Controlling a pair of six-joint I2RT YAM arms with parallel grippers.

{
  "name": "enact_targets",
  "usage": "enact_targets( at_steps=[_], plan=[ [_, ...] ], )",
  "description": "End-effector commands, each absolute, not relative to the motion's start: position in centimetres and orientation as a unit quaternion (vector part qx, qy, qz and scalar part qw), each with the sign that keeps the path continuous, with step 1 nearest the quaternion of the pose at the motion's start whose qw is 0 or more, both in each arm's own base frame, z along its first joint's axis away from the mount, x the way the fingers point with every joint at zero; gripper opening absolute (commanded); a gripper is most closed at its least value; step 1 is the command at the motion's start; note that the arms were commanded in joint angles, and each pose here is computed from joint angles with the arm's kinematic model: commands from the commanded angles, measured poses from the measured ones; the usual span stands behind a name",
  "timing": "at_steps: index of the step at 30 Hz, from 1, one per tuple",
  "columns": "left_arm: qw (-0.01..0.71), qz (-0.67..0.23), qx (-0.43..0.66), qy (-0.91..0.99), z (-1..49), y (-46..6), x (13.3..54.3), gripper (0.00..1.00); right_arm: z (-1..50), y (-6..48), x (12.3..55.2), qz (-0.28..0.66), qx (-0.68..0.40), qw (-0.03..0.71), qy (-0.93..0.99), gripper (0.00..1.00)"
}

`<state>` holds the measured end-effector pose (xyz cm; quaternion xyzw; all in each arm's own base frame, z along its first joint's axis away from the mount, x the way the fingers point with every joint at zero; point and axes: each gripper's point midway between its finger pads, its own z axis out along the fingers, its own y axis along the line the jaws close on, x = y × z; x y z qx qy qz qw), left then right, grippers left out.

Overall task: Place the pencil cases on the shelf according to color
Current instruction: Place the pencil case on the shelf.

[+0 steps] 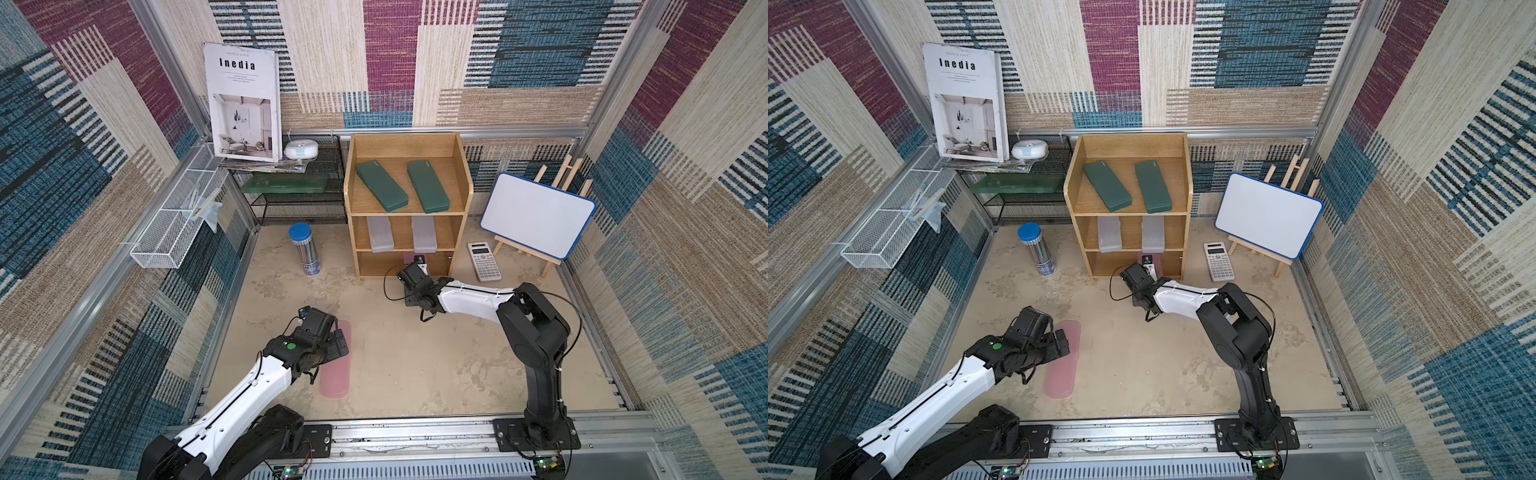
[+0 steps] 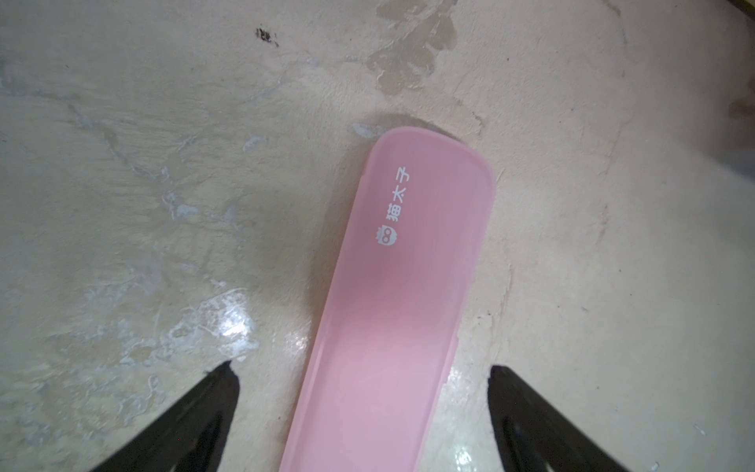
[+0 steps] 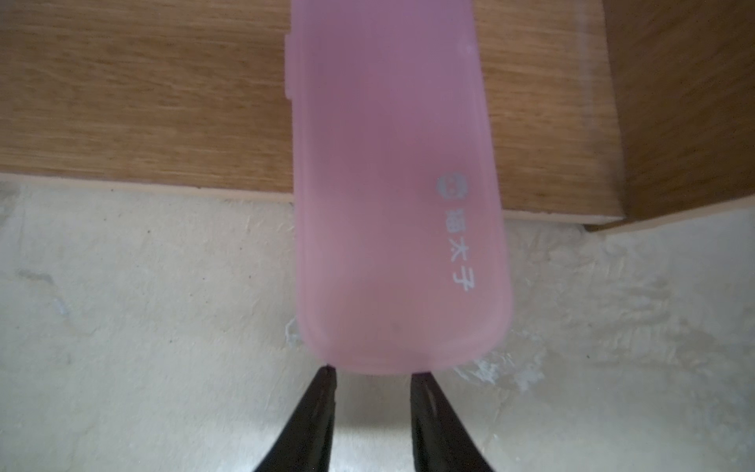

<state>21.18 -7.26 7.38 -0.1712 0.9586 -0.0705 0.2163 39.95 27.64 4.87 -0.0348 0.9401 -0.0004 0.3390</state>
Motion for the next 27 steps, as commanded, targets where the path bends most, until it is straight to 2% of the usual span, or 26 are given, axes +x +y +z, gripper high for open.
enact_targets(
  at_steps=[1,12,23,27],
  plan=[
    [0.214,-0.078,-0.171,0.959,7.3,-7.6,21.3,0.99,4.9,27.4,40.9,-0.009,-0.038,0.344,0.938,0.36],
    [0.177,-0.092,-0.2,0.959,5.4,-7.9,19.9,0.99,7.1,28.2,40.0,0.038,-0.048,0.359,0.931,0.38],
    [0.146,-0.101,-0.18,0.967,4.3,-8.9,19.1,0.99,8.6,30.2,33.2,0.061,-0.085,0.352,0.93,0.55],
    [0.139,-0.098,-0.174,0.97,3.9,-9.3,18.5,0.99,8.4,29.7,30.4,0.06,-0.086,0.341,0.934,0.64]
  ],
)
